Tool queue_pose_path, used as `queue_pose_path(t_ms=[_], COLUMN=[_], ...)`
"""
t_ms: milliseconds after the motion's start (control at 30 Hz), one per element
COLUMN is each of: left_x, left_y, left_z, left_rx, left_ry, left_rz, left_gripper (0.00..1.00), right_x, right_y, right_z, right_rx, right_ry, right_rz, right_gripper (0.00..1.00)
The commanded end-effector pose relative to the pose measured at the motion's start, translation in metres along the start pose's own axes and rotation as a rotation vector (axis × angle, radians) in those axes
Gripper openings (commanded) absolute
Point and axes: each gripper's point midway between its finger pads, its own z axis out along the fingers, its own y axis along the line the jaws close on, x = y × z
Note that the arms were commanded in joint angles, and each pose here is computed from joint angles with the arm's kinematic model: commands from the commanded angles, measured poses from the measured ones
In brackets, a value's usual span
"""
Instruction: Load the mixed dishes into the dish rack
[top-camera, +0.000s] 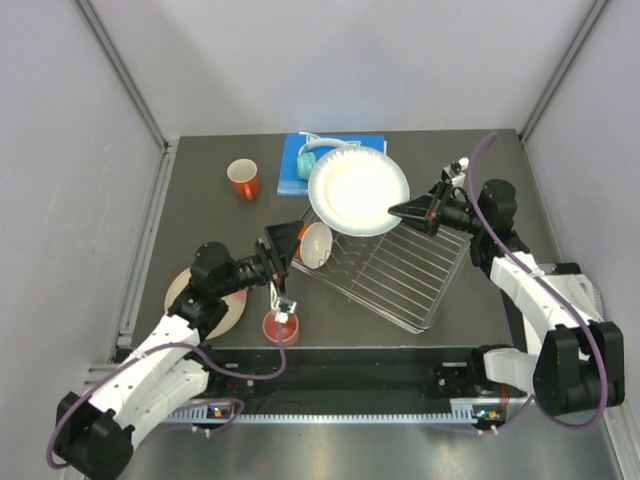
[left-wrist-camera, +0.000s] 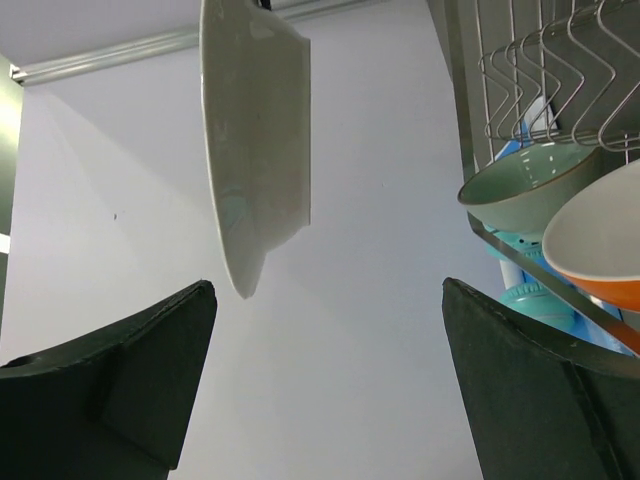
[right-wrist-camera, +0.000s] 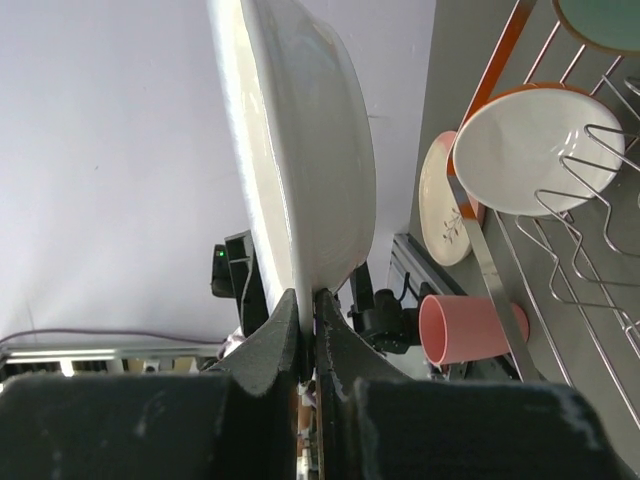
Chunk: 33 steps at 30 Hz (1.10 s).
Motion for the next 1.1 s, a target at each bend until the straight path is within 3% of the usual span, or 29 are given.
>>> queue_pose_path(t_ms=[0,433,900,967,1067], left_x=[-0.008,0.008,0.006,0.011,0.015], left_y=[0.018,0.043,0.02,0.02,0.021], left_z=[0.01,0.045,0.069,0.074,0.079], left_rx=[-0.056,-0.097,-0.028,-0.013,0.012], left_ry=[-0.078,-0.116,-0.143,-0.13,-0.126], left_rz=[0.068,0.108,0.064,0.061,0.047], left_gripper=[0.99,0.99,0.97,0.9,0.66], right_x=[-0.007,0.004,0.023,0.027,0.031], right_y=[0.038,0.014,0.012,0.014,0.012], right_z=[-0.003,0.024,0.046,0.047,0.045], right_rx=[-0.114,-0.08,-0.082,-0.087,-0.087], right_ry=[-0.025,0.021,0.092,0.104,0.118], right_rz=[-0.169,-0.15,-0.149,-0.151,-0.148], right_gripper=[0.0,0.0,0.0,0.0,0.0])
